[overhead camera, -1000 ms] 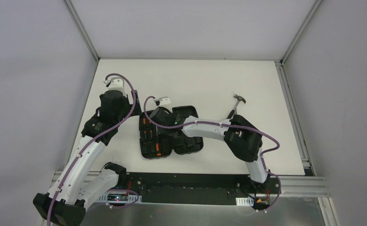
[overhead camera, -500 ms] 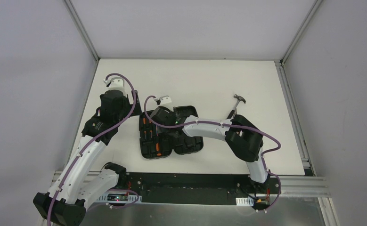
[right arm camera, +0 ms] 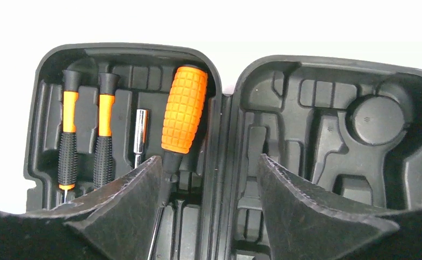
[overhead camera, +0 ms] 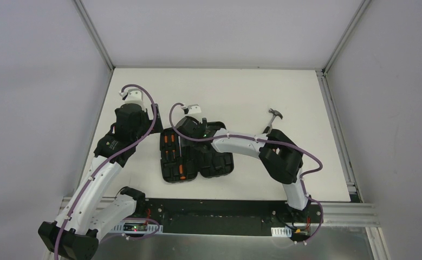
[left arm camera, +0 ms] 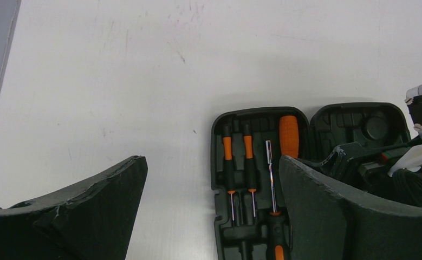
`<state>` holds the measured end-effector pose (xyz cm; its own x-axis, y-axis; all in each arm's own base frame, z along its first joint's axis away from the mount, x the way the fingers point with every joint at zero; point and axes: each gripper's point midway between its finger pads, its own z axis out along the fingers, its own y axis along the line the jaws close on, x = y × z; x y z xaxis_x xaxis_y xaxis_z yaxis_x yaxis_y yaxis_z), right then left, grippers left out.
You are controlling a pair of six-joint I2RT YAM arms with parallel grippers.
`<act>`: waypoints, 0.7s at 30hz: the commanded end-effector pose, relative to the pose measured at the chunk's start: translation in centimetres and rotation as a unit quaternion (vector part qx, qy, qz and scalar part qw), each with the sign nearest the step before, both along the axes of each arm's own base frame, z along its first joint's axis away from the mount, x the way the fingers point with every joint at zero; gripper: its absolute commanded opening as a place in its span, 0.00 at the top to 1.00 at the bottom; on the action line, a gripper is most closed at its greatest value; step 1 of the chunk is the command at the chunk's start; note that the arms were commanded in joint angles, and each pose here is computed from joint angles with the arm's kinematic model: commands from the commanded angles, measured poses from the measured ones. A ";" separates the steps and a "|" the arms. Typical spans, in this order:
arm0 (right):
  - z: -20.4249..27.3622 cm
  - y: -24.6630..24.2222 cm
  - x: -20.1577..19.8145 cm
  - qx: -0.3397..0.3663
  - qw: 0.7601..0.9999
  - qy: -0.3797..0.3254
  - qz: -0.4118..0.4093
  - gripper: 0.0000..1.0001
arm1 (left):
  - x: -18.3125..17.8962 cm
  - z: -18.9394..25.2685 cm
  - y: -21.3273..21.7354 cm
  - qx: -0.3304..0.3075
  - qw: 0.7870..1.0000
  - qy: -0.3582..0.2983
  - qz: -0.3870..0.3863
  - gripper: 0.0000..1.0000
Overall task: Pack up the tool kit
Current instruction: Adjust the screwdriver in the toolbox.
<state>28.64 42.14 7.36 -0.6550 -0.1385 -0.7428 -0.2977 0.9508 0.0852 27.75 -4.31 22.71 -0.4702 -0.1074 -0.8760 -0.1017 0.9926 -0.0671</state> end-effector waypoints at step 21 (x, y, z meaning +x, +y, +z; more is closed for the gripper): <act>-1.8 -0.3 -0.5 -0.012 0.999 0.026 0.045 0.49 | 0.4 0.2 -1.0 -0.018 1.000 -0.009 -0.013 0.05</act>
<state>28.51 42.41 5.38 -0.6702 -0.1972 -0.7155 -0.3477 0.9351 0.0680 27.74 -4.45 22.68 -0.4724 -0.1074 -0.8748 -0.0950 0.9930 -0.0706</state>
